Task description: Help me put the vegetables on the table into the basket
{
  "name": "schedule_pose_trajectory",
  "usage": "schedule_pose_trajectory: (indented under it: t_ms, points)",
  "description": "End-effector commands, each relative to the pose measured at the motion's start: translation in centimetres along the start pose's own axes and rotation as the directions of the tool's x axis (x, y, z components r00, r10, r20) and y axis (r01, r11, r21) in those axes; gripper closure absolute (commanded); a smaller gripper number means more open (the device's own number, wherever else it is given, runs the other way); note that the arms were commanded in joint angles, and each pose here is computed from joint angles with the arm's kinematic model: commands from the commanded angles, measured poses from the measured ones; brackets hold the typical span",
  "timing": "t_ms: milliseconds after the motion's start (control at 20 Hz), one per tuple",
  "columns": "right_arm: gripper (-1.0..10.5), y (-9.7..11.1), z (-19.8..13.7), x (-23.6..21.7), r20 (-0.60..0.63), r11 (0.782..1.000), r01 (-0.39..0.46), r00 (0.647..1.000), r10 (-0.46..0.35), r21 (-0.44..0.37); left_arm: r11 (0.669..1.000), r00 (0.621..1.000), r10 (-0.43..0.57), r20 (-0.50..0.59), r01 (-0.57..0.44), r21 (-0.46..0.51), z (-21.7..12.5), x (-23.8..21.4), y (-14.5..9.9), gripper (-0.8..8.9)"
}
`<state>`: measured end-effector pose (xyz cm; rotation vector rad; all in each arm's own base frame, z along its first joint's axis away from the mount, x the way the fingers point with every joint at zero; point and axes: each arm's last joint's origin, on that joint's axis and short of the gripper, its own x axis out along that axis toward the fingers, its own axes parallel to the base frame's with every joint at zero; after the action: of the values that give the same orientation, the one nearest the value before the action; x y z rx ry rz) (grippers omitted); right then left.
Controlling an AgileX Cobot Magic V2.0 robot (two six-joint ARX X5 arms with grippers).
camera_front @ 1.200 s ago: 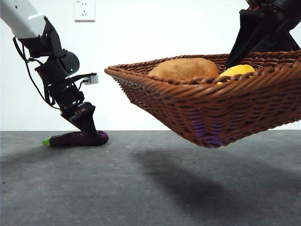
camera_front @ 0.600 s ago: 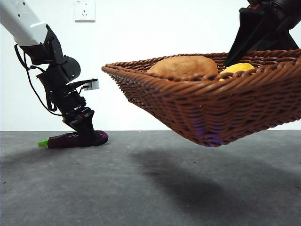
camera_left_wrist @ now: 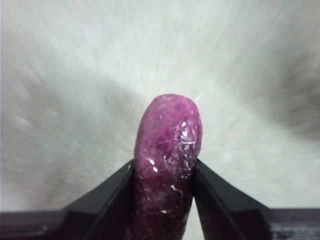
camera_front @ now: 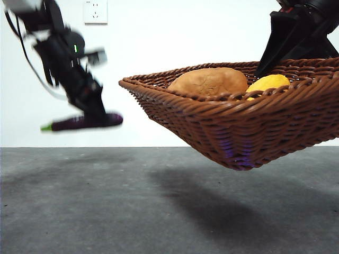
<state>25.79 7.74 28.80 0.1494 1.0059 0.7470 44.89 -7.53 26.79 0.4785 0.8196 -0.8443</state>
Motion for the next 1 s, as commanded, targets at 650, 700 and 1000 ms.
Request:
schedule_pose_trajectory:
  t_ms: [650,700,1000]
  points:
    - [9.6,0.0,-0.7,0.3,-0.069,0.997,-0.036,0.997,0.040,0.069,0.891,0.978,-0.129,0.166,0.041,0.452,6.3,-20.5,-21.8,8.19]
    - [9.6,0.1,-0.8,0.3,-0.071,0.995,-0.062,0.995,0.067,0.073,0.871,0.984,-0.121,0.130,0.043,0.490,6.6,-20.3,-23.4,8.19]
    - [9.6,1.1,-1.1,0.7,-0.112,0.986,-0.158,0.980,0.162,0.047,0.728,0.986,-0.167,-0.026,0.142,0.671,8.5,-15.9,-30.7,8.19]
